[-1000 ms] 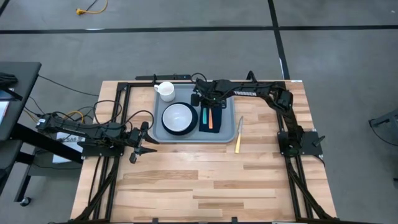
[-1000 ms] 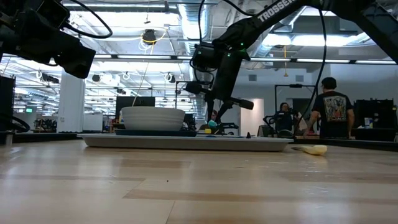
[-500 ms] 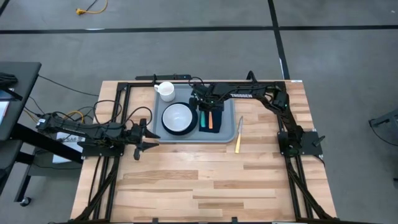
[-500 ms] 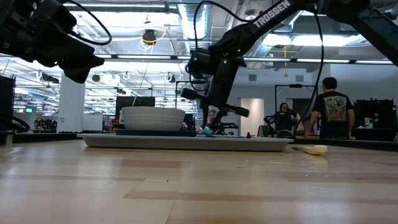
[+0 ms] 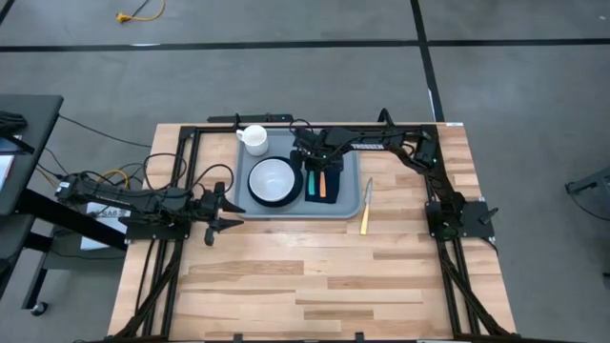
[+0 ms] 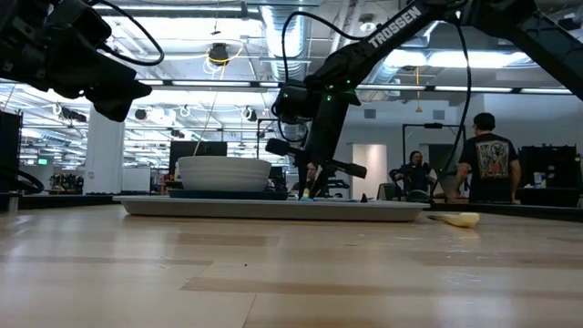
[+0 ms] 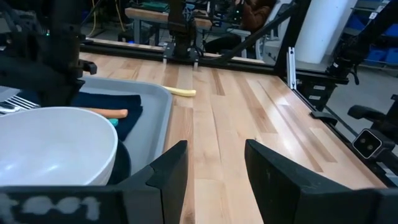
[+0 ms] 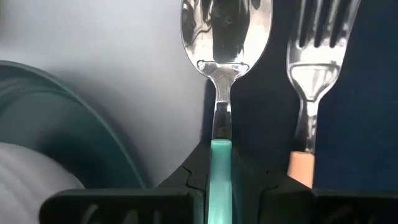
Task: Set up tray
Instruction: Put the blue spoon on the left side of the orange fork
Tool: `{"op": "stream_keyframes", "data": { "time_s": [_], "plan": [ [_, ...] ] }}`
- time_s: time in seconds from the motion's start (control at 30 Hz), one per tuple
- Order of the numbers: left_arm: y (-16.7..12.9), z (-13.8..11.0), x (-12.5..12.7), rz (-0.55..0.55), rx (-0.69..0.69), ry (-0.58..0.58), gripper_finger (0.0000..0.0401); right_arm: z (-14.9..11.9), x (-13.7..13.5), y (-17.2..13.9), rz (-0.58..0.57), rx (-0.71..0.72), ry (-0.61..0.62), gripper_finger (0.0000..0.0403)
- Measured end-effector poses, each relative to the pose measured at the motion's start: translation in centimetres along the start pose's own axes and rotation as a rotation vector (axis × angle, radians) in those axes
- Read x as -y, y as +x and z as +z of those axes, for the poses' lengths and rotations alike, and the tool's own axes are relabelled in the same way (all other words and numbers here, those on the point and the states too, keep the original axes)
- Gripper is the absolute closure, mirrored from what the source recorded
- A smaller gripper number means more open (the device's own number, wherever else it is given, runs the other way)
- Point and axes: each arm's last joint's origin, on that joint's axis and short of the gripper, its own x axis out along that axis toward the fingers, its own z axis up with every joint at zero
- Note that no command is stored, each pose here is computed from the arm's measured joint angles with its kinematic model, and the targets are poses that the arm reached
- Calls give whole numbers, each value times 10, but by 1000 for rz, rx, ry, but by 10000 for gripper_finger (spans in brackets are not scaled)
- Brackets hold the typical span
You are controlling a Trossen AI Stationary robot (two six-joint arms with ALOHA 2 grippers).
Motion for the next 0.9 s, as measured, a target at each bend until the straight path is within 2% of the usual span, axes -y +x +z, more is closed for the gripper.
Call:
{"op": "stream_keyframes", "data": {
  "time_s": [0.33, 0.9],
  "plan": [
    [0, 0, 0, -5, -1, 3, 253, -3, 6, 0, -67, -21, 4, 372],
    [0, 0, 0, -6, -1, 3, 253, -2, 5, 0, -56, -20, 20, 346]
  ]
}}
